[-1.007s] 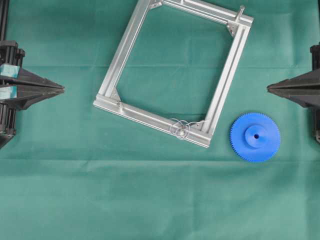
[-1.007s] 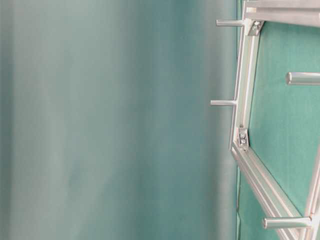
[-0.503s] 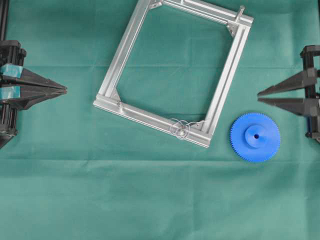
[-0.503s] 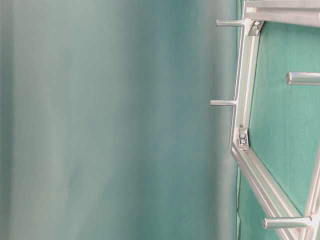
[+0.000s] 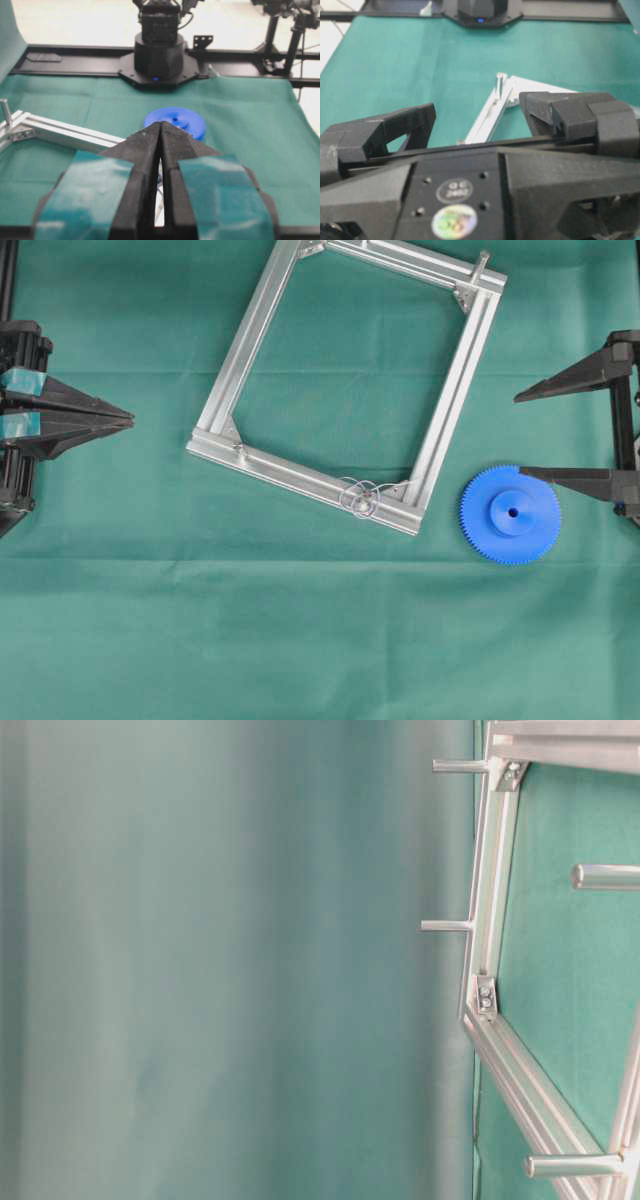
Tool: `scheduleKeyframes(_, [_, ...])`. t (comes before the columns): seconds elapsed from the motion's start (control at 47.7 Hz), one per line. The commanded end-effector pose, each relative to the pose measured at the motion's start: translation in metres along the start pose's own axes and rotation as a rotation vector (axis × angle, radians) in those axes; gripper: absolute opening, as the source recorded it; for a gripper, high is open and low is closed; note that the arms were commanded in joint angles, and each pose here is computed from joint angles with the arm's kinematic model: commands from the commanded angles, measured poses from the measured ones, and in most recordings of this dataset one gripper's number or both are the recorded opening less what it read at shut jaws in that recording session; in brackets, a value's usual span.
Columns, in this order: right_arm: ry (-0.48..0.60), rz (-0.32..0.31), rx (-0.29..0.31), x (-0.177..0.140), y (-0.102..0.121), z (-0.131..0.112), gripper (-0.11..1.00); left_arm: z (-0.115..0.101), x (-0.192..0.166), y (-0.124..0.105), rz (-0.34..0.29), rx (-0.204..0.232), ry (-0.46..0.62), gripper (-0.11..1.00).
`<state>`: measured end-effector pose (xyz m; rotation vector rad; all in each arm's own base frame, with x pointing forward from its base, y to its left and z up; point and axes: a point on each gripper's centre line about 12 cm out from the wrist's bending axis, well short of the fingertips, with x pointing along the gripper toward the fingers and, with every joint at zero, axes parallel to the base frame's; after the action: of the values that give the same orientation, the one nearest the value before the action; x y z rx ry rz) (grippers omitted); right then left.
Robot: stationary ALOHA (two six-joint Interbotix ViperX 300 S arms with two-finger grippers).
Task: Find the location of the shaft and insert the gear.
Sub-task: 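Move the right gripper open toward the blue gear's hub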
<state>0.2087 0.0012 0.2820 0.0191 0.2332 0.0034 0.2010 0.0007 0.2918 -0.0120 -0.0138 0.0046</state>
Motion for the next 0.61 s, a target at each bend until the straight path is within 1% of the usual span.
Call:
scheduleKeyframes(0.0, [0.005,0.001,-0.002,0.0,0.0,0.01,0.92,0.009,0.003,0.0,0.002,0.0,-0.021,0.01])
scheduleKeyframes(0.357, [0.252,-0.003,0.017,-0.009,0.001,0.014,0.92,0.009,0.003,0.0,0.002,0.0,-0.018,0.01])
scheduleKeyframes(0.587, [0.406,-0.016,0.063,-0.016,0.001,0.008,0.92,0.009,0.003,0.001,0.003,0.0,-0.018,0.01])
